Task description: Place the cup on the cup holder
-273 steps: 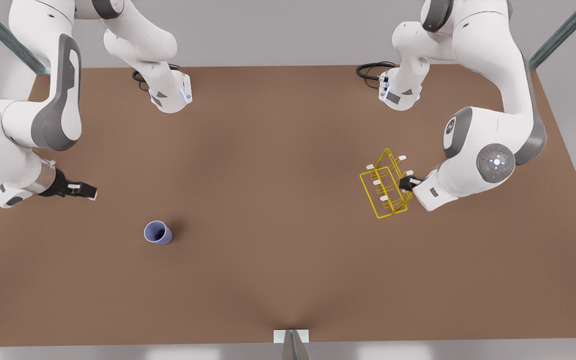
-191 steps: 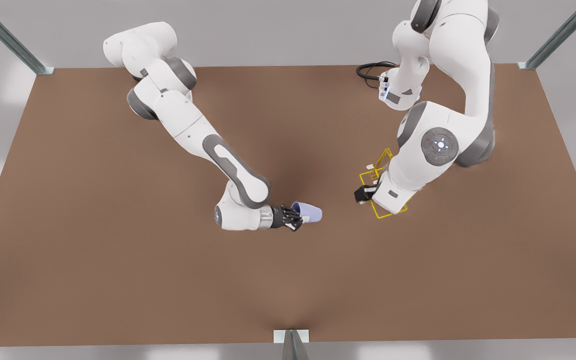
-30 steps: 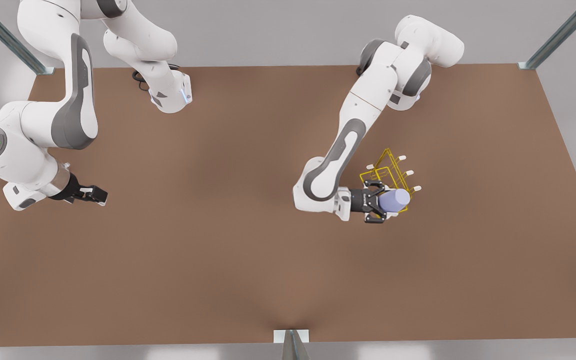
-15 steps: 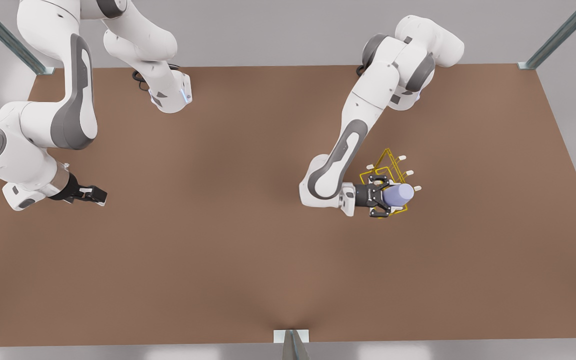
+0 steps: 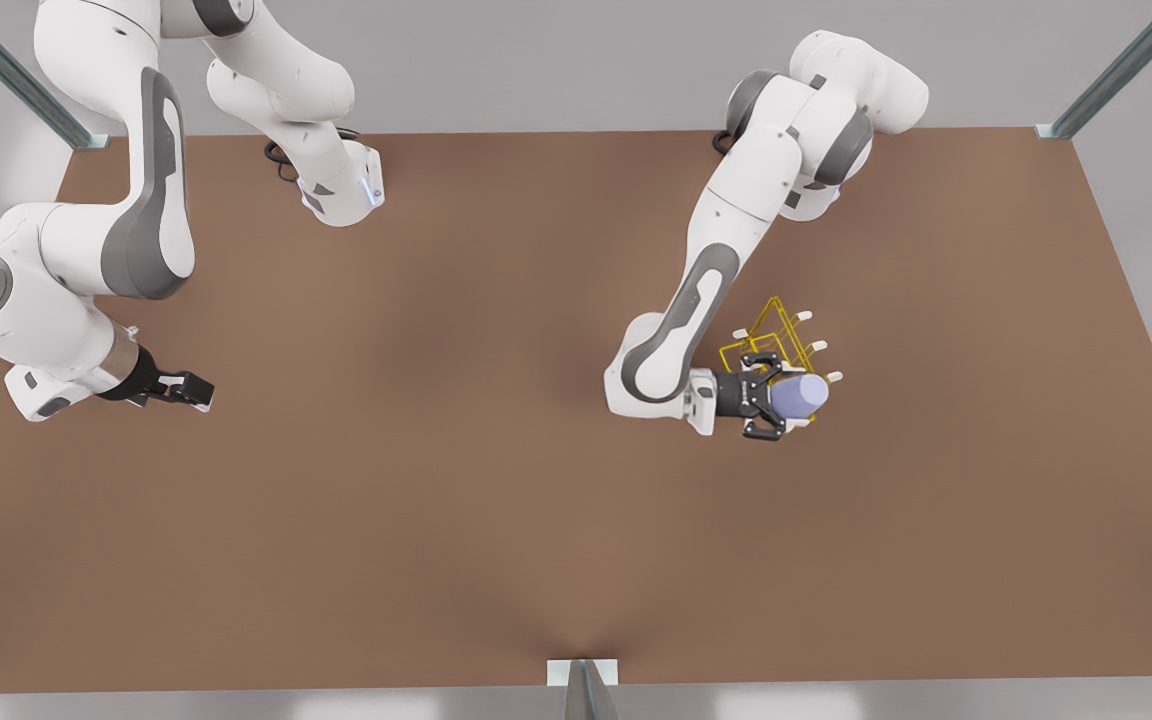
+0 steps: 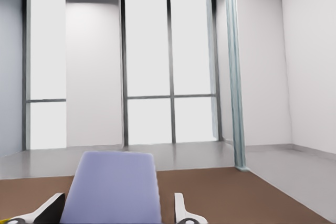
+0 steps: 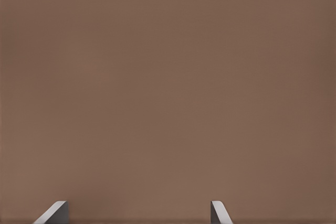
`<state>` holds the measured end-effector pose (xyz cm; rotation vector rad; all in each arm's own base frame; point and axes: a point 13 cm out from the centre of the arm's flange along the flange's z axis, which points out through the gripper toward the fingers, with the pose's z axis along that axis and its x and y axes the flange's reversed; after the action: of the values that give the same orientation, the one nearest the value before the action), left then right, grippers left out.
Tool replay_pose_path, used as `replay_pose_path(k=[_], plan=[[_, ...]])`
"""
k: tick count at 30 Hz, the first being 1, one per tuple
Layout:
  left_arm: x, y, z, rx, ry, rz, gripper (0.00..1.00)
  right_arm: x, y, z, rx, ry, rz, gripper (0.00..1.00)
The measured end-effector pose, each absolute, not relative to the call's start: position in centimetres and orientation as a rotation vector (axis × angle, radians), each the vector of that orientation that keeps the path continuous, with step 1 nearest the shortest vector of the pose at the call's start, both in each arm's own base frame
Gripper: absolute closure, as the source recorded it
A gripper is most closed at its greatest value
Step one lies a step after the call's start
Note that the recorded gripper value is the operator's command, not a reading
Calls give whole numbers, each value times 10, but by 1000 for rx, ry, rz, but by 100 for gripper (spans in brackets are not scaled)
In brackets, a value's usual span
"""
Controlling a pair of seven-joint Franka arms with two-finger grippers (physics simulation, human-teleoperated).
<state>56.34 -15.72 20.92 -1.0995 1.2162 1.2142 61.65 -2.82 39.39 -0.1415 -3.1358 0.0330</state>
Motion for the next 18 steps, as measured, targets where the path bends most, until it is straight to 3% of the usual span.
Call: replay_pose_path(k=[10,14,18], plan=[[563,-168,223,-1111,1214,1178,0,617,-28,393,-139,-3135,33,0],[533,-216,230,-1130,1277,1140,0,617,-28,393,-138,-3135,33,0],[489,-327,281,-1343,1559,949,0,617,-28,393,-137,-3135,33,0]])
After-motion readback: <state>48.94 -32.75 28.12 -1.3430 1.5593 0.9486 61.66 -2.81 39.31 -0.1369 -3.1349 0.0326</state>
